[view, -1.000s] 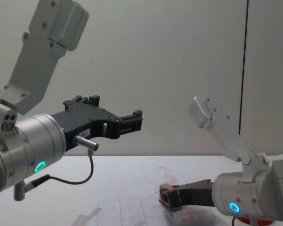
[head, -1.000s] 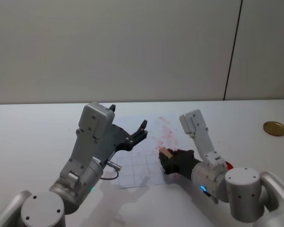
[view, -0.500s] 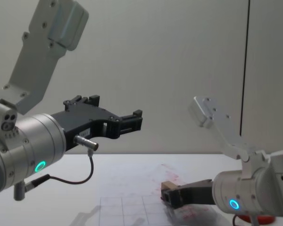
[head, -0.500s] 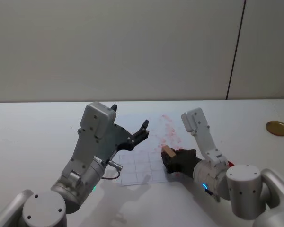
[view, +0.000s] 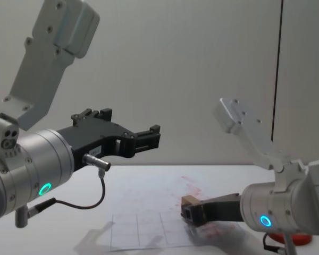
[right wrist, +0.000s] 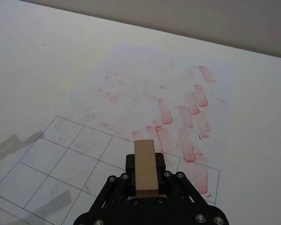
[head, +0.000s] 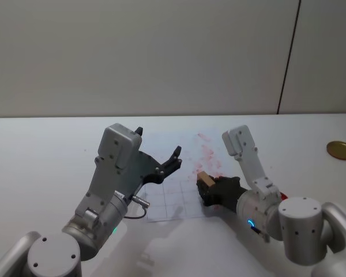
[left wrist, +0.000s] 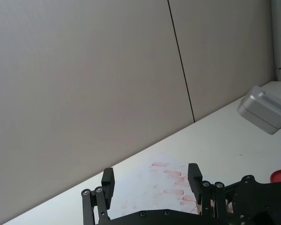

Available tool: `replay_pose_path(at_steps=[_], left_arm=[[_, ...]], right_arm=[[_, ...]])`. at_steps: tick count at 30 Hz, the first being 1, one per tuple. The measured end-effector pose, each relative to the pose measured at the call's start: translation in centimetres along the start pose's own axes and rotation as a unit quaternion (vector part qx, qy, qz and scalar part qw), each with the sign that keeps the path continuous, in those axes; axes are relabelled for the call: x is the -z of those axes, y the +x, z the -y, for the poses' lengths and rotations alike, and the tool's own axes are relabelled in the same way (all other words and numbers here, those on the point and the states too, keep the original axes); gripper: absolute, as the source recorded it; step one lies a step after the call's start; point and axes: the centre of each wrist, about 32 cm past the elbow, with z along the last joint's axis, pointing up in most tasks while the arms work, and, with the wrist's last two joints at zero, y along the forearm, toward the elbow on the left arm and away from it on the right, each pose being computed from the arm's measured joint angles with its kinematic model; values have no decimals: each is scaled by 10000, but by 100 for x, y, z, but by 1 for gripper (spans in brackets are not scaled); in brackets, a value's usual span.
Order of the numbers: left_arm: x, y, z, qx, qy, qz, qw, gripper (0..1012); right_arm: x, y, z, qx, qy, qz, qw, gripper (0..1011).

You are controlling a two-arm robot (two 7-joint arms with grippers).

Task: Use the one hand to pick up the stamp and affix it onto the A4 paper.

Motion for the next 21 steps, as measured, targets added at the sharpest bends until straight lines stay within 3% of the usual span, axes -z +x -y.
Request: replay_pose_path(at_steps=[3, 9, 11, 21], left_arm=[[0, 0, 0, 0, 0, 0, 10000, 993], [0, 0, 0, 0, 0, 0, 10000, 993], [0, 0, 0, 0, 0, 0, 10000, 993], [0, 0, 0, 0, 0, 0, 10000, 993]], right_arm=[[-25, 2, 23, 7, 90, 31, 10000, 219], [-172, -5, 110, 17, 552, 137, 9984, 219], [-243, -2, 167, 53, 791, 183, 9967, 219], [-381, 43, 373, 346, 1366, 249, 9897, 219]])
